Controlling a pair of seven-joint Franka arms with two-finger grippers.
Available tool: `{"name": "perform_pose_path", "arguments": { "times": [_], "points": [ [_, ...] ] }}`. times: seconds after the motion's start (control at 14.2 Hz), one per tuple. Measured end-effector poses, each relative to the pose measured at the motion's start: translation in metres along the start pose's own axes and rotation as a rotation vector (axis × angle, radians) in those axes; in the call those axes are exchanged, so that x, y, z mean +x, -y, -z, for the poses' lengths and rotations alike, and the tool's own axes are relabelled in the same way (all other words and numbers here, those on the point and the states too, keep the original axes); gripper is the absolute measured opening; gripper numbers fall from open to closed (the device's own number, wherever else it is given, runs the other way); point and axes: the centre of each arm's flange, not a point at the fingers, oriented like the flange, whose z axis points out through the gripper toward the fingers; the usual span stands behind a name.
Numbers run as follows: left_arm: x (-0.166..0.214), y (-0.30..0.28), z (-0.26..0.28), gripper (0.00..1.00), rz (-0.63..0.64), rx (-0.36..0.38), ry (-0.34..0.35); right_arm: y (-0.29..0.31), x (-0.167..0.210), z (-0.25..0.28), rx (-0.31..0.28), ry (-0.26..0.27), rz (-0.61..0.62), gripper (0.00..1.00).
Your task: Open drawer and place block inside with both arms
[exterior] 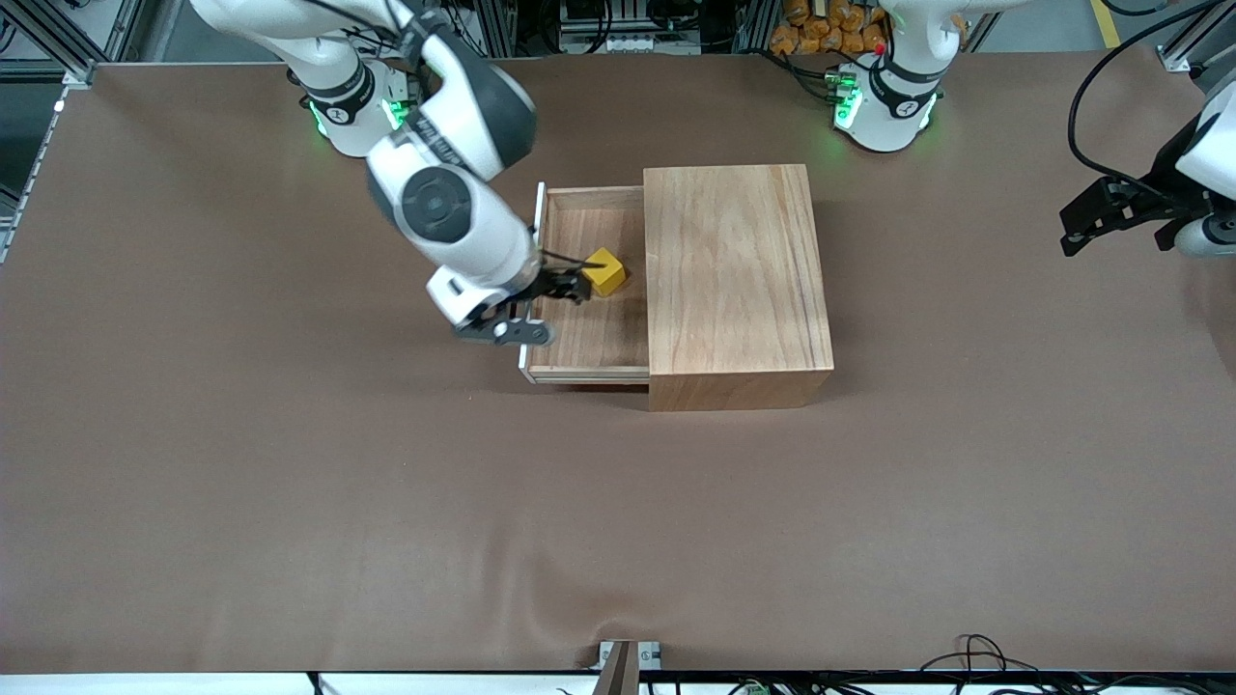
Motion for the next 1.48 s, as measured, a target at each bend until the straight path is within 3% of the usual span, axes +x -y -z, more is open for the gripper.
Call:
{"name": "perform_pose_path", "arguments": {
  "times": [0.21,0.49,0.99,1.48],
  "points": [
    [-0.001,-0.016,0.002,1.0,-0.029,-0.001,-0.008,-0.06,0.035,0.038,0.009,-0.016,-0.02,1.0],
    [0.001,-0.022,0.002,1.0,-0.04,-0.003,-0.026,-0.153,0.051,0.123,-0.001,-0.029,-0.032,1.0],
    [0.007,-0.018,0.002,1.0,-0.031,-0.007,-0.05,-0.255,0.021,0.226,-0.035,-0.083,0.145,1.0],
    [0.008,-0.015,0.005,1.0,-0.027,-0.008,-0.06,-0.365,-0.009,0.28,-0.053,-0.104,0.065,1.0]
  ]
}}
